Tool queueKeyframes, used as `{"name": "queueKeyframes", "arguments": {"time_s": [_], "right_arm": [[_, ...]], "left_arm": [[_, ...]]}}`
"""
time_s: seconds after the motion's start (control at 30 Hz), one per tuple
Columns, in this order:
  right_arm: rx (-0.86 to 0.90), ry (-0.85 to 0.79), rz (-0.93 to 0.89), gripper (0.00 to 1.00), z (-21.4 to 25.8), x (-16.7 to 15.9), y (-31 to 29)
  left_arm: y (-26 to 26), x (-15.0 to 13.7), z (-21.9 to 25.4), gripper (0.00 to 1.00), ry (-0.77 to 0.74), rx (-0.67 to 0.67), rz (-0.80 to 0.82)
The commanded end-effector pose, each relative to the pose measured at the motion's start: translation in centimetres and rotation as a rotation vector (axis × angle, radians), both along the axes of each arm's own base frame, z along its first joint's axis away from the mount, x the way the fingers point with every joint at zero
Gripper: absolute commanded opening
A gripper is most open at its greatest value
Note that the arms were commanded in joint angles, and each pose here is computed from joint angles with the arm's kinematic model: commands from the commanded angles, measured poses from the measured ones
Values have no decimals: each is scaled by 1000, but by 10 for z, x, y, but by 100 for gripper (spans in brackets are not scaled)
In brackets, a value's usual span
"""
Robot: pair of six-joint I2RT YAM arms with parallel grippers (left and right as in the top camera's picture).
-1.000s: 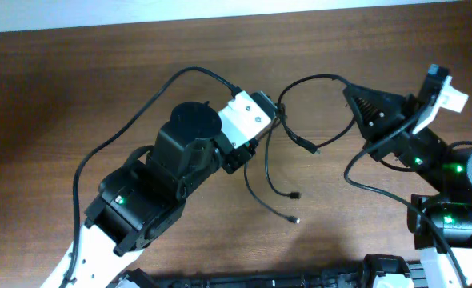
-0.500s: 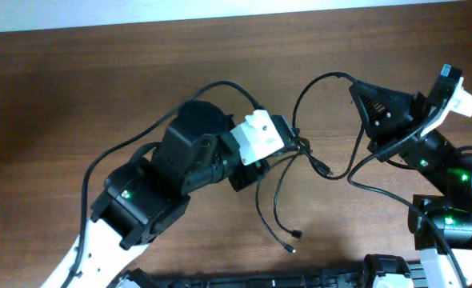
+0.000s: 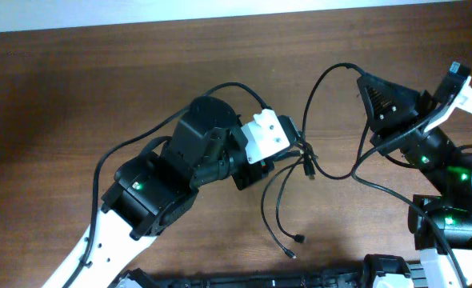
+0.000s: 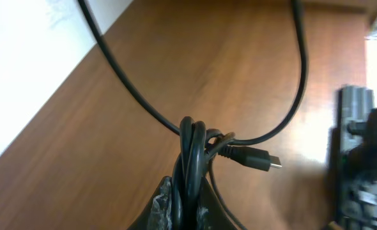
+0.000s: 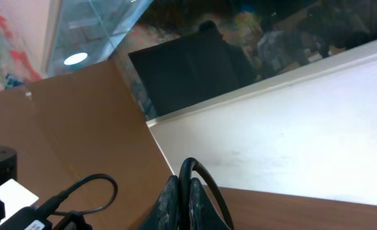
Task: Untangle cables
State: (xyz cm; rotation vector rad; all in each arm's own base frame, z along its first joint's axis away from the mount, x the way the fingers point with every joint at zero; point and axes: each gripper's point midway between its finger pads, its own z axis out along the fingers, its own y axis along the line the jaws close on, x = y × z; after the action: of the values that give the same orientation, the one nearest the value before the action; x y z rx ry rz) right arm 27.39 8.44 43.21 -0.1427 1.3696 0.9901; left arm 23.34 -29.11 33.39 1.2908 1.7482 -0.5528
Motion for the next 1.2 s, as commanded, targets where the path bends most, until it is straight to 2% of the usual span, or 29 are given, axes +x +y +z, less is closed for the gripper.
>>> {"name": "queueKeyframes", "arguments": {"time_s": [0.0,0.13,0.27,0.57,0.7,0.93,1.1,1.17], "right_arm": [[34,27,-79,4,-1,7,-13],[74,97,-175,4,-13,20,-29],[100,93,-252,4,-11,25,-41],[123,191,-334,4,-32,35,-55],[123,246,-335,4,-44,37,-55],[120,409,-340,4,-81,38,-55],[118,483,-342,4,-98,36,-55],[117,526,-344,8,-107,35,-54]], "left_arm": [[13,19,5,0,-36,20,140],[16,22,5,0,-43,30,163],[15,19,3,0,-31,34,152],[18,22,3,0,-58,51,153],[24,30,9,0,-92,51,209],[47,53,36,0,-120,-49,454],[53,54,57,0,-170,-112,484],[53,54,64,0,-185,-135,485]]}}
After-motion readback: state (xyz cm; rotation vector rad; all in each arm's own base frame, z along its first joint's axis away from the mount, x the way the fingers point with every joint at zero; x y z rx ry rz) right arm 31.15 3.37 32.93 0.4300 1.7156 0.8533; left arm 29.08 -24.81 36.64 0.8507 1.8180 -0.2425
